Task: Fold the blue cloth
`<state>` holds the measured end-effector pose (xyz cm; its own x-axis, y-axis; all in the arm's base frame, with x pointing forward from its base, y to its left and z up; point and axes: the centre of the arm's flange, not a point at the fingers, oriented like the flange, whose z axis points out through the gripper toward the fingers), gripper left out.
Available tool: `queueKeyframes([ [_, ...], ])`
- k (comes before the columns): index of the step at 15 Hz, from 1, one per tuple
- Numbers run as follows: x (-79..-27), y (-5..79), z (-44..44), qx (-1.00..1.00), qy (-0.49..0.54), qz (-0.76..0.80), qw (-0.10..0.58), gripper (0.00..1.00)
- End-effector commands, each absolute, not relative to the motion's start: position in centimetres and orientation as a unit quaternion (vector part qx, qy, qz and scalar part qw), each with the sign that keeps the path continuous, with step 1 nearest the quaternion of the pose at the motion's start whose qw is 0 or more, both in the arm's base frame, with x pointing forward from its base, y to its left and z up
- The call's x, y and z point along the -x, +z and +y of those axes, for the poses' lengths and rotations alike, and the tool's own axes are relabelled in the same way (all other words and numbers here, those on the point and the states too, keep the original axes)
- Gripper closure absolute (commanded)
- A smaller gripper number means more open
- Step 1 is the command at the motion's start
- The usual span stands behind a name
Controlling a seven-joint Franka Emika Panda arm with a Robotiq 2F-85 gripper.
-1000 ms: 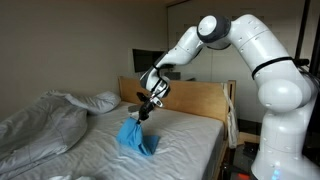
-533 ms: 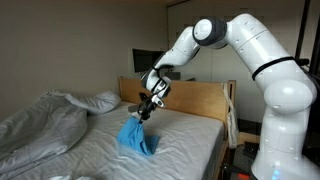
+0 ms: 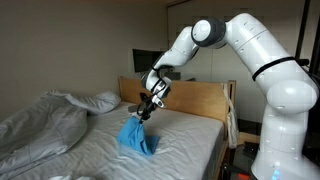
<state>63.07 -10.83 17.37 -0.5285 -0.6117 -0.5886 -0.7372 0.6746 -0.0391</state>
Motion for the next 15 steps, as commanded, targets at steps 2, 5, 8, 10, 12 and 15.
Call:
queueKeyframes([
  [2,-63.1,17.4,-10.7,0.39,0.107,0.867,0.29,0.96],
  [5,-63.1,17.4,-10.8,0.39,0.107,0.867,0.29,0.95],
  [8,-64.3,17.1,-12.1,0.386,0.102,0.871,0.286,0.94],
  [10,-65.3,16.5,-13.0,0.38,0.102,0.873,0.288,0.94],
  [12,-66.4,15.6,-13.8,0.379,0.117,0.871,0.289,0.94],
  [15,-67.8,13.2,-13.8,0.383,0.156,0.863,0.29,0.94],
])
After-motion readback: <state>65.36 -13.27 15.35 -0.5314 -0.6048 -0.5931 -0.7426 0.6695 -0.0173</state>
